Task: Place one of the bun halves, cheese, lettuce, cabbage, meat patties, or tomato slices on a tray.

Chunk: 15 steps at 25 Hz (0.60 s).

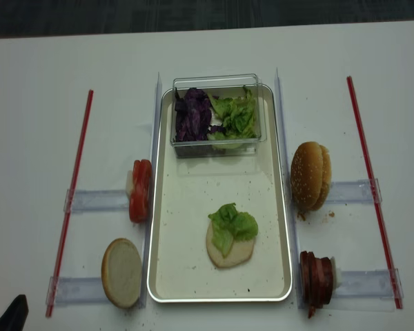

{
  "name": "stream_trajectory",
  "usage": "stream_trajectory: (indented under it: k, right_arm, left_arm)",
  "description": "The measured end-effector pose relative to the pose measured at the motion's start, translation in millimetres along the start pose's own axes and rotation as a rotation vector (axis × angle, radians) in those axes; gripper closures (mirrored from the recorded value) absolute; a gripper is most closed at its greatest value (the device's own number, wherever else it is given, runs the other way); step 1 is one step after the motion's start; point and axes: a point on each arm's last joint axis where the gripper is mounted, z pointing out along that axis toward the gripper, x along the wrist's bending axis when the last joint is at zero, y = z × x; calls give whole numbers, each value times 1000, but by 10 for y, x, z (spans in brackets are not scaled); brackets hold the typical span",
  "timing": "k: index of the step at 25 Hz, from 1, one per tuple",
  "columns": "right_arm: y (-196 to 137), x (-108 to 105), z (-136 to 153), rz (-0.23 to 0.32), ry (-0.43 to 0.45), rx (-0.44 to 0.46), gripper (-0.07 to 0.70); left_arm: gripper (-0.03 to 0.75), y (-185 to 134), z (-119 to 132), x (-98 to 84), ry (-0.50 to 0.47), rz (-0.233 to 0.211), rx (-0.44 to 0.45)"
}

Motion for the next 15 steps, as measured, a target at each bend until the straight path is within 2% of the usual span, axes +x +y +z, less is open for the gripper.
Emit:
stream_trajectory:
  k: [15]
  right_arm:
    - [0, -7, 0, -4, -8, 0, -56]
  left_arm:
    - [118, 0, 0, 0, 0, 0, 0]
